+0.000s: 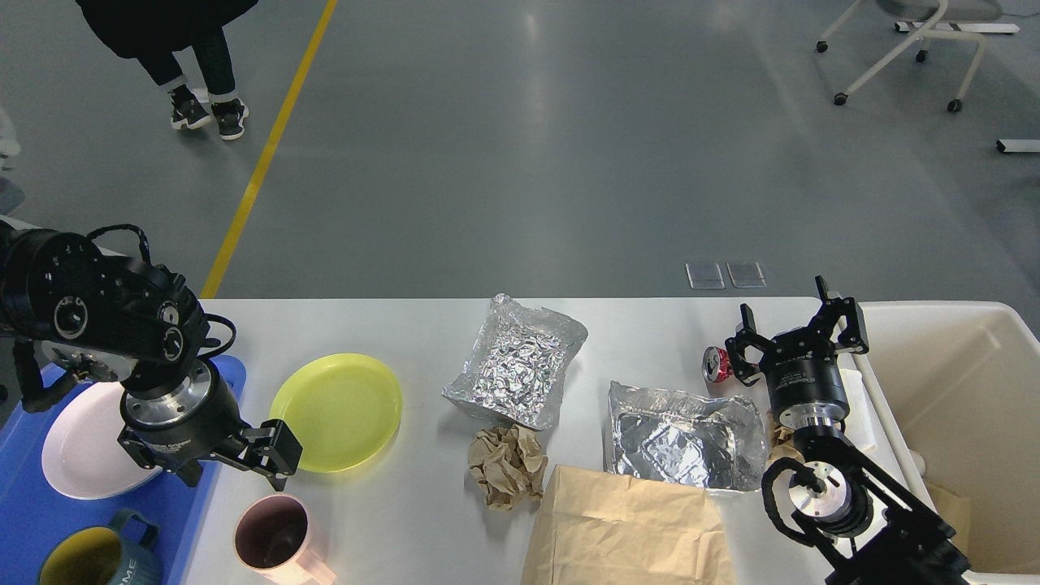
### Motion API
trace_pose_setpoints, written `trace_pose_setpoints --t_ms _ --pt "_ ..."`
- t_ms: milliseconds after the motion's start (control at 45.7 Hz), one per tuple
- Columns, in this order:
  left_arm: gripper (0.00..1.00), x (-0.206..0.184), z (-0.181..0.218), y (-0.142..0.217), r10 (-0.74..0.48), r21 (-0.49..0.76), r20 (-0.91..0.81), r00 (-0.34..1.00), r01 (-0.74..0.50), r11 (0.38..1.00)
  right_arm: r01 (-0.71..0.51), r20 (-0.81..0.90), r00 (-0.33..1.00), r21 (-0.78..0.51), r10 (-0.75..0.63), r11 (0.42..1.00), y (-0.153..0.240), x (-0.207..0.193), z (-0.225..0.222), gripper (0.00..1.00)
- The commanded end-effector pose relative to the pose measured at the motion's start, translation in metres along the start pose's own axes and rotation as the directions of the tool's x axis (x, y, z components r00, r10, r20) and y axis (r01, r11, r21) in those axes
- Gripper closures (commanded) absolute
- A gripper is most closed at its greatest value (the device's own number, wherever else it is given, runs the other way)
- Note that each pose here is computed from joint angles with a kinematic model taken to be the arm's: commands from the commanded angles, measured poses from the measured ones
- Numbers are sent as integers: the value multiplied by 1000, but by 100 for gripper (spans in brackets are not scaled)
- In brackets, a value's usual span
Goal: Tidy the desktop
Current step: 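Lower the left gripper down onto the pink cup, then close the left gripper around the pink cup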
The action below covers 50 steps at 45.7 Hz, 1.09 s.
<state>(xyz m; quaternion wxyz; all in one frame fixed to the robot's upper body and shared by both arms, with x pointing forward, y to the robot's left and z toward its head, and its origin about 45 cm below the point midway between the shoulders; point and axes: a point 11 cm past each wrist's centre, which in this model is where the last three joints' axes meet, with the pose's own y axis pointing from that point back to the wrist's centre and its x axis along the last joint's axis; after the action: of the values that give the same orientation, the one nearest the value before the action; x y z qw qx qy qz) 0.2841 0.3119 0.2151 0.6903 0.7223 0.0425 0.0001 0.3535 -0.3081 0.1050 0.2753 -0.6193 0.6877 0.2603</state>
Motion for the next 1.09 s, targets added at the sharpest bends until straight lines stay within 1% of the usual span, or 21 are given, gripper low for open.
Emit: trace_pose_setpoints --t_ms 0,219,394,525,547,612,722,897,984,1072 --pt "8 -10 -7 -22 -9 18 48 999 8 1000 0 0 1000 0 0 1000 0 0 0 0" --pt "8 -15 -17 -46 48 31 34 998 -49 998 0 0 1000 0 0 1000 0 0 0 0" --pt "9 -18 -25 -72 64 50 37 997 -66 997 0 0 1000 0 0 1000 0 0 0 0" --pt "12 -19 -27 -79 60 53 35 998 -62 997 0 0 1000 0 0 1000 0 0 0 0" --pt "13 -19 -27 -80 60 53 36 998 -62 997 0 0 1000 0 0 1000 0 0 0 0" --pt "23 -20 -27 -81 57 57 36 998 -59 997 0 0 1000 0 0 1000 0 0 0 0" --pt "36 -21 -27 -83 53 58 33 998 -55 997 0 0 1000 0 0 1000 0 0 0 0" --pt "49 -21 -20 -86 53 36 22 998 -54 998 0 0 1000 0 0 1000 0 0 0 0" --pt "62 -22 -21 -89 48 38 17 999 -48 998 0 0 1000 0 0 1000 0 0 0 0" --pt "72 -25 -21 -92 40 39 16 999 -41 998 0 0 1000 0 0 1000 0 0 0 0"
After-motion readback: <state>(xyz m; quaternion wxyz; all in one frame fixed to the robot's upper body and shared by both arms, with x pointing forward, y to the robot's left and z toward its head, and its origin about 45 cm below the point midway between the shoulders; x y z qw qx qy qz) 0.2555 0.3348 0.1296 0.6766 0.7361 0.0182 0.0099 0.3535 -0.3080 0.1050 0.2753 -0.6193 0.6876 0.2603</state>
